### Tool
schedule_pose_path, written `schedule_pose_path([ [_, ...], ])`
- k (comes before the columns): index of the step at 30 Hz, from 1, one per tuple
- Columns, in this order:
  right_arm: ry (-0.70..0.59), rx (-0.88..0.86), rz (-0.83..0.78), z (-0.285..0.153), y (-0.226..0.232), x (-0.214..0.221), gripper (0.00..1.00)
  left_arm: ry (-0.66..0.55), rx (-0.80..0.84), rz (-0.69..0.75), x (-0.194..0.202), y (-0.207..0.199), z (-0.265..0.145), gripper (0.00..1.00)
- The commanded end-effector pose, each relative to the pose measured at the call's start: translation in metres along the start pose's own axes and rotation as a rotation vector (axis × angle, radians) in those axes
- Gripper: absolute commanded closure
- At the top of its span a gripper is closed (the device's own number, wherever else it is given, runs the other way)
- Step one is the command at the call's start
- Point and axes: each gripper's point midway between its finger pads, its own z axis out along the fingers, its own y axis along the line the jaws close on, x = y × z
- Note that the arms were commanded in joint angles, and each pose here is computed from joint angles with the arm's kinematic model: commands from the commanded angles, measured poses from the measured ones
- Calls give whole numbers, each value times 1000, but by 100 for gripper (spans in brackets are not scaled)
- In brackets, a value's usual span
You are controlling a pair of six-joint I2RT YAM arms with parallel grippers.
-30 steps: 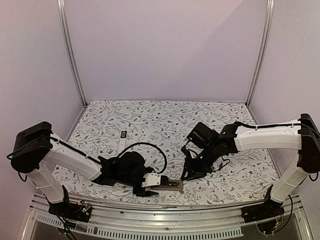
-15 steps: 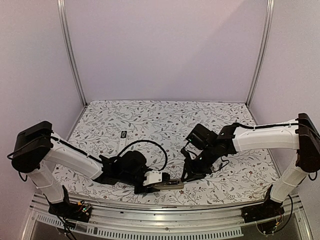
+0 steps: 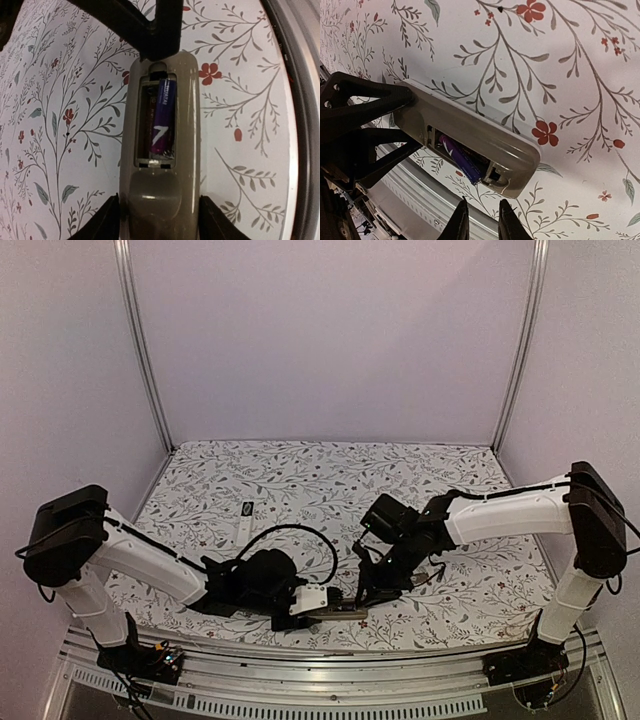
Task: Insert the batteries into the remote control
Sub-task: Adjust the remote control without the battery cover at the center of the board.
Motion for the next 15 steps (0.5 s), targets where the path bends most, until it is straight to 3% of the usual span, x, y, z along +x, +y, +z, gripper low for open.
schedule_pose_path([
  [1,-15,-1,-50,6,6,-12,79,42,-47,43,14,0,3,48],
  [5,-35,4,-92,2,5,-17,80,32,-41,50,13,-2,0,47],
  [11,-10,-31,-18,5,4,-7,81,5,-13,31,10,-7,-6,44],
  [15,-67,-67,-137,-5,24,-25,82,4,-9,30,10,-8,-9,43],
])
